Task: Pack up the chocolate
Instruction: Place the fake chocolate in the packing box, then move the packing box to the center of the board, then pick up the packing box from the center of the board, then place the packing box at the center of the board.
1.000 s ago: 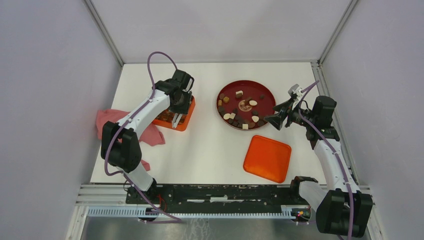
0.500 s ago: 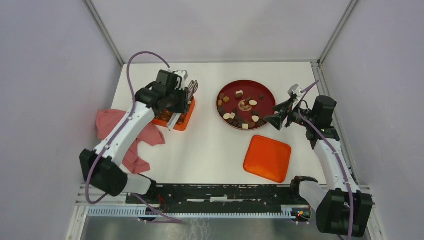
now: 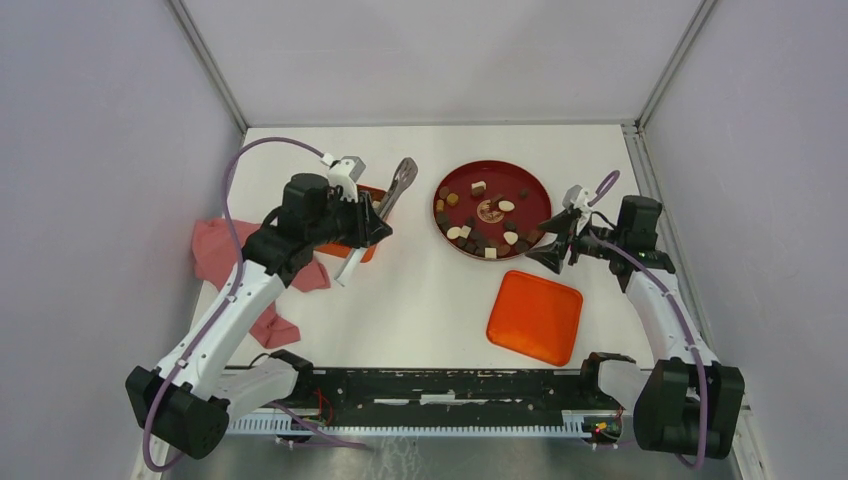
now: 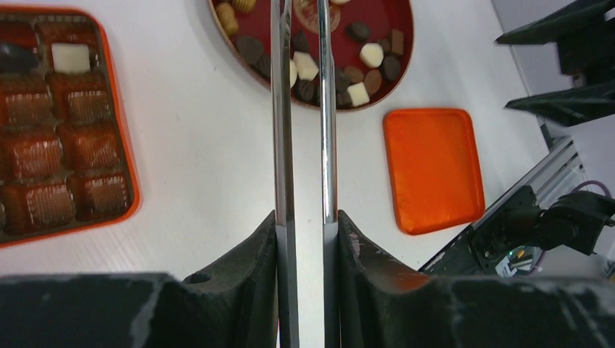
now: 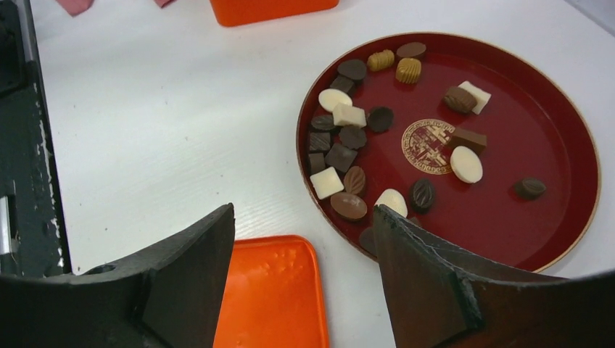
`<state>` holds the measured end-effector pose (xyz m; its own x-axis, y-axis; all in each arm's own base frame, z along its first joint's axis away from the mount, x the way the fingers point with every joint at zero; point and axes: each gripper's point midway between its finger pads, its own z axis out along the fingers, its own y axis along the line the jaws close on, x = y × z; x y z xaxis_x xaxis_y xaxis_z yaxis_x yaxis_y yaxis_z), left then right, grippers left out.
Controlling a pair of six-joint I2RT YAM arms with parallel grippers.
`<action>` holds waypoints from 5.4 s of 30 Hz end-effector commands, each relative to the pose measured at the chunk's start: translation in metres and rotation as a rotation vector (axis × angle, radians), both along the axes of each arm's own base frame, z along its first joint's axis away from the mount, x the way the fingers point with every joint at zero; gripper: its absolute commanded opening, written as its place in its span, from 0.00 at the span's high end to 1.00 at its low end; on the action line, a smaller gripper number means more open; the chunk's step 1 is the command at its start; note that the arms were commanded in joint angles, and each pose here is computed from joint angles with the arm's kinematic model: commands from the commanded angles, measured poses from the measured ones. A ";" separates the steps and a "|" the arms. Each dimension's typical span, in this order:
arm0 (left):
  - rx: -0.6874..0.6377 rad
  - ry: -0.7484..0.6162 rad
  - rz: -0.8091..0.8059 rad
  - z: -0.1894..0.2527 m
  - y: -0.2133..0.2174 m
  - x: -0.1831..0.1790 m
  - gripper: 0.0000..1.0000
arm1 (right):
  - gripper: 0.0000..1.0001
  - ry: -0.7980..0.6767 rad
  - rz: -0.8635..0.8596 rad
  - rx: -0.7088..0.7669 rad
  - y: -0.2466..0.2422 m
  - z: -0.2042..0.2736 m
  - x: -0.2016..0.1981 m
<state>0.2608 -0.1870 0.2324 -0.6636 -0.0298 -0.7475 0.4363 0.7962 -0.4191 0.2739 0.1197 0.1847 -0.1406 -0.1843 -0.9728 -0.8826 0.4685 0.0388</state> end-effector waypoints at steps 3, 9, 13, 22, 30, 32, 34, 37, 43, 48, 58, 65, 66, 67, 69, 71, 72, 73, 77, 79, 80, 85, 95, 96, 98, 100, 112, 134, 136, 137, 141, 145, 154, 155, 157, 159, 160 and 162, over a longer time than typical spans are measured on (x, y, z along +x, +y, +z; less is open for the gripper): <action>-0.124 -0.267 -0.037 0.078 -0.018 0.030 0.71 | 0.24 -0.089 0.130 -0.094 -0.001 -0.023 -0.010; 0.007 -0.336 0.050 0.098 0.003 0.049 0.71 | 0.27 -0.046 0.176 -0.316 0.013 -0.033 0.004; 0.061 -0.381 0.169 0.122 0.028 0.051 0.71 | 0.27 -0.014 0.260 -0.338 0.070 -0.014 0.020; -0.023 -0.451 0.320 0.176 0.065 0.008 0.70 | 0.28 0.149 0.165 -0.270 0.229 -0.005 0.070; -0.074 -0.419 0.375 0.172 0.083 -0.027 0.69 | 0.24 0.484 -0.375 -0.168 0.312 -0.040 0.101; -0.063 -0.410 0.379 0.167 0.086 -0.032 0.69 | 0.25 0.593 -0.433 -0.111 0.322 -0.054 0.101; -0.045 -0.405 0.385 0.164 0.089 -0.034 0.69 | 0.27 0.645 -0.463 -0.068 0.330 -0.063 0.102; -0.016 -0.406 0.399 0.162 0.095 -0.035 0.69 | 0.31 0.672 -0.488 -0.031 0.341 -0.069 0.108; 0.018 -0.416 0.411 0.159 0.100 -0.034 0.69 | 0.35 0.676 -0.600 0.043 0.343 -0.077 0.130; 0.035 -0.406 0.409 0.152 0.100 -0.032 0.69 | 0.40 0.673 -0.656 0.060 0.347 -0.092 0.143; 0.027 -0.398 0.412 0.151 0.100 -0.034 0.69 | 0.65 0.591 -0.754 0.030 0.336 -0.106 0.165; 0.022 -0.396 0.411 0.152 0.101 -0.037 0.69 | 0.78 0.495 -0.772 -0.002 0.316 -0.082 0.175; 0.021 -0.395 0.410 0.152 0.100 -0.037 0.69 | 0.81 0.486 -0.767 -0.002 0.312 -0.080 0.176; 0.017 -0.395 0.410 0.152 0.100 -0.037 0.69 | 0.83 0.476 -0.754 -0.007 0.309 -0.077 0.176; 0.014 -0.397 0.404 0.154 0.099 -0.038 0.69 | 0.86 0.468 -0.722 -0.013 0.303 -0.074 0.174; 0.008 -0.399 0.401 0.155 0.099 -0.039 0.69 | 0.88 0.470 -0.692 -0.026 0.297 -0.073 0.167; 0.003 -0.399 0.400 0.155 0.098 -0.039 0.69 | 0.88 0.465 -0.678 -0.043 0.293 -0.074 0.162; 0.002 -0.399 0.399 0.155 0.098 -0.040 0.69 | 0.89 0.463 -0.667 -0.052 0.289 -0.074 0.157; -0.011 -0.396 0.390 0.155 0.097 -0.043 0.69 | 0.94 0.409 -0.524 -0.153 0.281 -0.077 0.132; -0.016 -0.393 0.384 0.155 0.095 -0.044 0.69 | 0.95 0.361 -0.452 -0.217 0.275 -0.079 0.123; -0.019 -0.391 0.382 0.154 0.095 -0.044 0.69 | 0.96 0.344 -0.427 -0.249 0.271 -0.082 0.119; -0.029 -0.376 0.371 0.150 0.092 -0.044 0.69 | 1.00 0.306 -0.301 -0.370 0.256 -0.095 0.101; -0.043 -0.368 0.364 0.150 0.088 -0.043 0.69 | 0.69 0.323 -0.203 -0.474 0.268 -0.112 0.104; -0.044 -0.369 0.365 0.150 0.088 -0.043 0.69 | 0.69 0.323 -0.182 -0.485 0.273 -0.115 0.107; -0.047 -0.369 0.365 0.150 0.088 -0.044 0.69 | 0.68 0.316 -0.153 -0.508 0.278 -0.118 0.110; -0.050 -0.370 0.366 0.150 0.089 -0.045 0.69 | 0.69 0.301 -0.134 -0.525 0.279 -0.122 0.112; -0.051 -0.361 0.352 0.150 0.085 -0.043 0.69 | 0.66 0.275 -0.096 -0.610 0.265 -0.122 0.108; -0.063 -0.357 0.362 0.151 0.086 -0.045 0.69 | 1.00 0.176 -0.166 -0.383 0.259 -0.070 0.114; -0.058 -0.358 0.365 0.152 0.087 -0.044 0.69 | 1.00 0.131 -0.195 -0.331 0.256 -0.046 0.116; -0.055 -0.356 0.367 0.152 0.087 -0.044 0.69 | 1.00 0.105 -0.213 -0.304 0.254 -0.034 0.118; -0.046 -0.349 0.369 0.151 0.087 -0.043 0.69 | 1.00 0.049 -0.265 -0.233 0.244 0.001 0.116; -0.040 -0.345 0.370 0.148 0.088 -0.042 0.69 | 1.00 0.046 -0.251 -0.194 0.244 0.020 0.109; -0.031 -0.382 0.369 0.159 0.090 -0.042 0.70 | 1.00 -0.065 -0.232 -0.161 0.241 0.066 0.106; -0.032 -0.395 0.369 0.164 0.091 -0.043 0.70 | 1.00 -0.087 -0.230 -0.160 0.240 0.071 0.106; -0.033 -0.420 0.371 0.173 0.093 -0.044 0.69 | 1.00 -0.117 -0.227 -0.158 0.238 0.080 0.106; -0.042 -0.433 0.360 0.180 0.091 -0.044 0.69 | 1.00 -0.147 -0.231 -0.161 0.238 0.089 0.104; -0.049 -0.434 0.350 0.182 0.089 -0.044 0.69 | 1.00 -0.170 -0.239 -0.169 0.237 0.094 0.103; -0.065 -0.427 0.332 0.183 0.084 -0.044 0.70 | 1.00 -0.185 -0.235 -0.183 0.239 0.097 0.098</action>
<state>0.2156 -0.0997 0.3799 -0.3392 -0.2091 -0.9172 0.2591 0.9165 -0.3048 0.3732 0.3506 0.1989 -0.2004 -0.4361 -0.8773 -0.7607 0.6335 -0.1412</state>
